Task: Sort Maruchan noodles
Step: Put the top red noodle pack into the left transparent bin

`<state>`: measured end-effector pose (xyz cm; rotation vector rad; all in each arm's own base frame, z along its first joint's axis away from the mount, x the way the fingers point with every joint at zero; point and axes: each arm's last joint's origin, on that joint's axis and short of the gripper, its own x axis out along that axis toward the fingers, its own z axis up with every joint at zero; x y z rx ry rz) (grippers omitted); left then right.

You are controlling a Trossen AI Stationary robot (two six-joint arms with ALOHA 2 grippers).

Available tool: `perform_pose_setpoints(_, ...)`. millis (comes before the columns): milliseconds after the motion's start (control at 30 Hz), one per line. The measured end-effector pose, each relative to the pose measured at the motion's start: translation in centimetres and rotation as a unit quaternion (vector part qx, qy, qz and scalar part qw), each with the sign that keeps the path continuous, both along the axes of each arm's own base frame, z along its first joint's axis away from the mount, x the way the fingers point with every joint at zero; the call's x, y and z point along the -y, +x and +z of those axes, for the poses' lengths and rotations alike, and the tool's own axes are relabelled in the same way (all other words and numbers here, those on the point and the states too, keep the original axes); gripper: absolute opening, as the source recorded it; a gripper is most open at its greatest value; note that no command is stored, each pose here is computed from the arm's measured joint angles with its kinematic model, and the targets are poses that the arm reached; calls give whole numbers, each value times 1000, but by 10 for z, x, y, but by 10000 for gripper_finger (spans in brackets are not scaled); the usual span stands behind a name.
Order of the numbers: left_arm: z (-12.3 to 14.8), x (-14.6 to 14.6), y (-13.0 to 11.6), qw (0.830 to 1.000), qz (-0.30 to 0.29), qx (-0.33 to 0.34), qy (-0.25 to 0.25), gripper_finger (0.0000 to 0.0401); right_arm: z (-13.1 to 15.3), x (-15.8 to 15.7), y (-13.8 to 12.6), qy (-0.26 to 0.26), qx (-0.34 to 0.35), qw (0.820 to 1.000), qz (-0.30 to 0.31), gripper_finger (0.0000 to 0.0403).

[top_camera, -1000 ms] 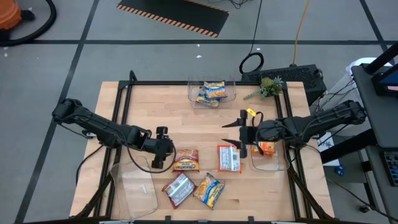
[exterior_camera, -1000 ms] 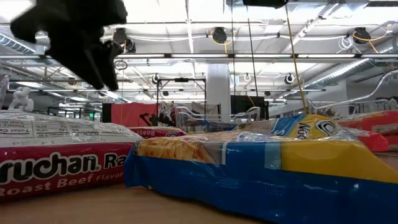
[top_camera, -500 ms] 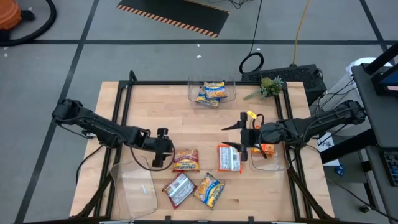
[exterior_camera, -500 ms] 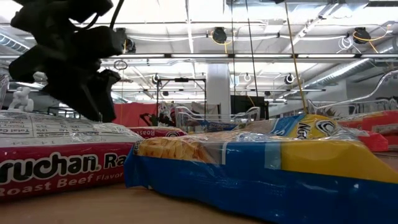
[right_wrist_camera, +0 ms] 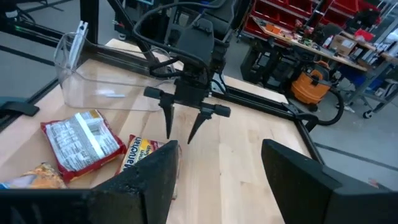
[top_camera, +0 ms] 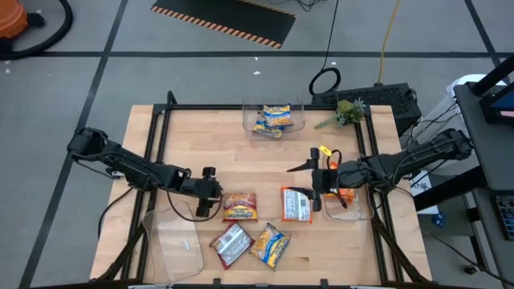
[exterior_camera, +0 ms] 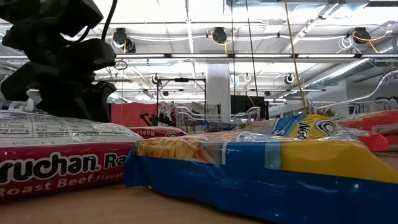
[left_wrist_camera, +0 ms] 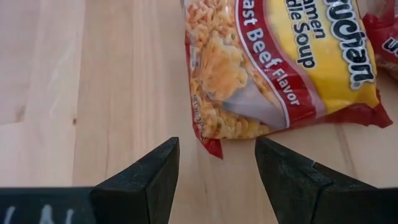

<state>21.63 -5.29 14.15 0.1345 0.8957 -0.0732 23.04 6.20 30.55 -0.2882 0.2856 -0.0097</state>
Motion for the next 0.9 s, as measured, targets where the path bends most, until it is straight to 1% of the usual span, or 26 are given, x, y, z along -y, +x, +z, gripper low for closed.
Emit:
perform_pose_setpoints(100, -2, 0, 1, 1000, 0, -4, 1, 217, 0, 0, 0, -7, 0, 1000, 1, 226)
perform_pose_setpoints(267, -13, 0, 4, 999, -14, -28, -8, 217, 2, 0, 1, -14, 8, 1000, 3, 226)
perform_pose_setpoints(333, -19, -1, 6, 999, -18, -36, -4, 217, 2, 0, 1, -16, 10, 1000, 4, 226)
perform_pose_setpoints(533, -27, -3, 15, 1000, -19, -22, -4, 217, 3, 0, 1, -22, 17, 1000, 6, 226)
perform_pose_setpoints(667, -27, -3, 17, 999, -32, -16, 6, 215, 4, 0, 1, -28, 17, 999, 8, 226)
perform_pose_setpoints(767, -27, -2, 18, 999, -44, -9, 14, 195, 4, 0, 1, -32, 16, 999, 9, 226)
perform_pose_setpoints(833, -26, -2, 18, 999, -50, -5, 18, 166, 4, 0, 1, -32, 16, 999, 9, 226)
perform_pose_setpoints(900, -26, -2, 19, 998, -53, 0, 22, 126, 4, 0, 1, -30, 17, 999, 8, 226)
